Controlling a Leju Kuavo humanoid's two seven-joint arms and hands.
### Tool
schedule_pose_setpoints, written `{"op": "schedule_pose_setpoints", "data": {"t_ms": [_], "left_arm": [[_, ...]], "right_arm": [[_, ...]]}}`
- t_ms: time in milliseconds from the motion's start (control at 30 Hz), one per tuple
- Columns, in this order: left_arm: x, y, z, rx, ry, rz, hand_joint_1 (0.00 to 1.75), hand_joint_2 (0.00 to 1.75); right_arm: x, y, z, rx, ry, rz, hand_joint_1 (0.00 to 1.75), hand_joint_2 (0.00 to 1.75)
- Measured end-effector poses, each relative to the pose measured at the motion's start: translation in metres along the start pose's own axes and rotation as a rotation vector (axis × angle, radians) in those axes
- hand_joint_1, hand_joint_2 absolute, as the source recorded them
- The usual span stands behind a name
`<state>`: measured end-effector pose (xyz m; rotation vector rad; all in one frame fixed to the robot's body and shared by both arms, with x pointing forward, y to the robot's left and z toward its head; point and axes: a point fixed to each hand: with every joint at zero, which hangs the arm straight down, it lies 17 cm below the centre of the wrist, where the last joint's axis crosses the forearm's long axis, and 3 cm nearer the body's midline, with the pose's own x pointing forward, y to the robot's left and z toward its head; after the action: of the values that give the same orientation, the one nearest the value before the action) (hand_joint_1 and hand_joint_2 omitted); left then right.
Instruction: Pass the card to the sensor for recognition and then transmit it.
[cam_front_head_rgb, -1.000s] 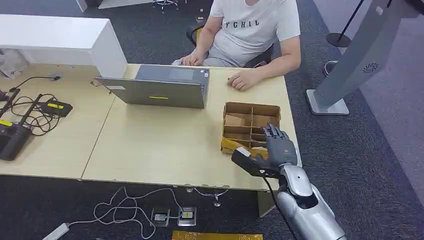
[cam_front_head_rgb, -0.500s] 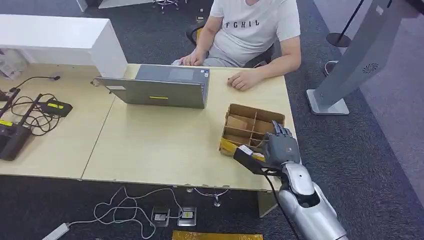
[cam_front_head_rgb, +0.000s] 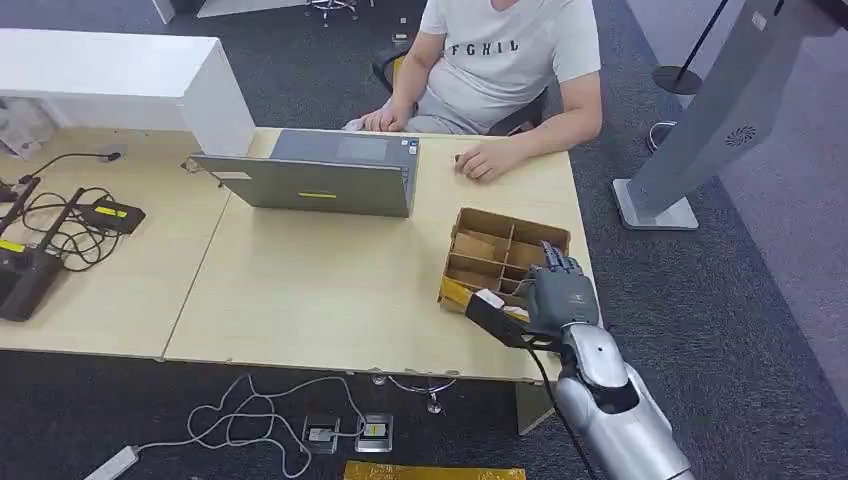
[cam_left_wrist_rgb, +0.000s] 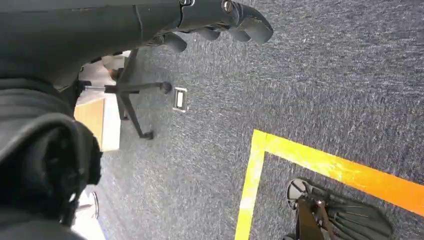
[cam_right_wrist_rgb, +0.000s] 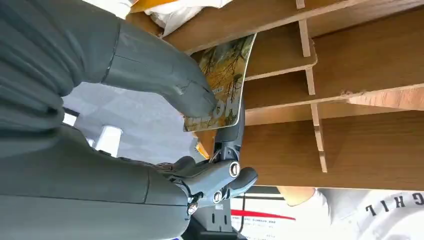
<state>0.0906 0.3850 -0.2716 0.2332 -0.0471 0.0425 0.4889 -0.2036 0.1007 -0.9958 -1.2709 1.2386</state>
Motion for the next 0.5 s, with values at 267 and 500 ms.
{"op": "schedule_pose_setpoints", "data": {"t_ms": [267,500], "left_arm": [[0.0,0.0,0.0,-0.001,0.0,-0.001,0.0,0.0],[0.001,0.001,0.0,-0.006,-0.006,-0.008,0.0,0.0]], "right_arm": [[0.0,0.0,0.0,0.001,0.002,-0.004,1.75,1.75],[0.002,-0.019,-0.001,-0.06,-0.011,-0.044,1.75,1.75]]}}
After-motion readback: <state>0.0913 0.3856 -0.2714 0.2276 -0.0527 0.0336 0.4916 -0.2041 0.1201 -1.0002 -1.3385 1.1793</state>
